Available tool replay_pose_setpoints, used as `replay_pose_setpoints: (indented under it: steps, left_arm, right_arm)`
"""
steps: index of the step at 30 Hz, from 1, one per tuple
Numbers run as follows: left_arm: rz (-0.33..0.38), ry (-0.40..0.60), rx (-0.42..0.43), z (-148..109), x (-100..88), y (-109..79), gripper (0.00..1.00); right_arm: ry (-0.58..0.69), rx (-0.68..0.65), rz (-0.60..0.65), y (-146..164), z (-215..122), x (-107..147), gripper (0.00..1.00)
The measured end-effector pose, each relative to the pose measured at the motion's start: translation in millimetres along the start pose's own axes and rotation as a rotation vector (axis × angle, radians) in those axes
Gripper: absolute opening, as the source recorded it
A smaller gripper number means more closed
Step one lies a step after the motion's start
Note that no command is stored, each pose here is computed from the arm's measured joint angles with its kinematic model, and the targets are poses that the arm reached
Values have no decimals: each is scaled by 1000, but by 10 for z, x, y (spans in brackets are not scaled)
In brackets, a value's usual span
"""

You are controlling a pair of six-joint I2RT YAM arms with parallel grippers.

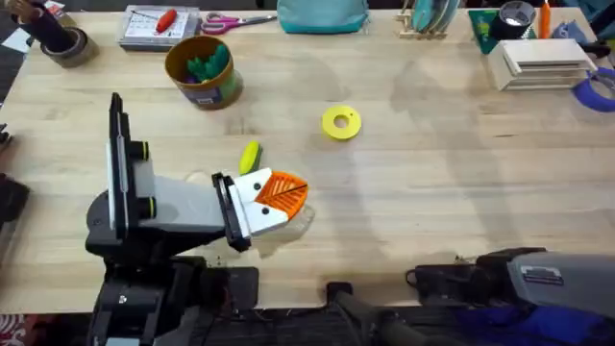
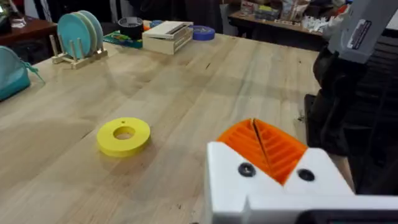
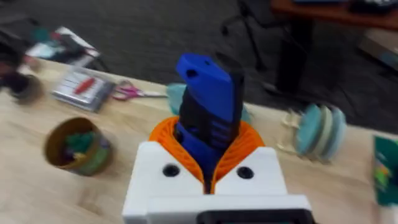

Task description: Pick up the gripper from the table and insert it into the empty holder that is missing its gripper. Then pick up a screw, insert it into the mounting hole, and use the screwdriver to tighten it. Finally, clean up the table by picking up the vegetable and placing it into the bucket.

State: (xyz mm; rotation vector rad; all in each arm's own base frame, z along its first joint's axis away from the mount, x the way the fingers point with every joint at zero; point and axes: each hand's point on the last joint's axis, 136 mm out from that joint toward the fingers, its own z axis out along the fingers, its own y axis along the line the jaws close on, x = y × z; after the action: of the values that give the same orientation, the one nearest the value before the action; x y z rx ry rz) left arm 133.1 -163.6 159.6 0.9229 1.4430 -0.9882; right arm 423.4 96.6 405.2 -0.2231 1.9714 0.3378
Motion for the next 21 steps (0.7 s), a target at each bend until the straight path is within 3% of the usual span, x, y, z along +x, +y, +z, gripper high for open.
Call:
replay_pose_setpoints:
  steps: [9, 14, 21]
  left_arm:
    - [0, 0, 0, 0, 0, 0, 16]
    - [0, 0, 0, 0, 0, 0, 16]
    - [0, 0, 0, 0, 0, 0, 16]
  right_arm:
    - [-180, -316, -25, 749, -95, -448, 26]
    - [-233, -442, -59, 1117, -187, -552, 26]
    - [-410, -685, -159, 1694, -444, -768, 26]
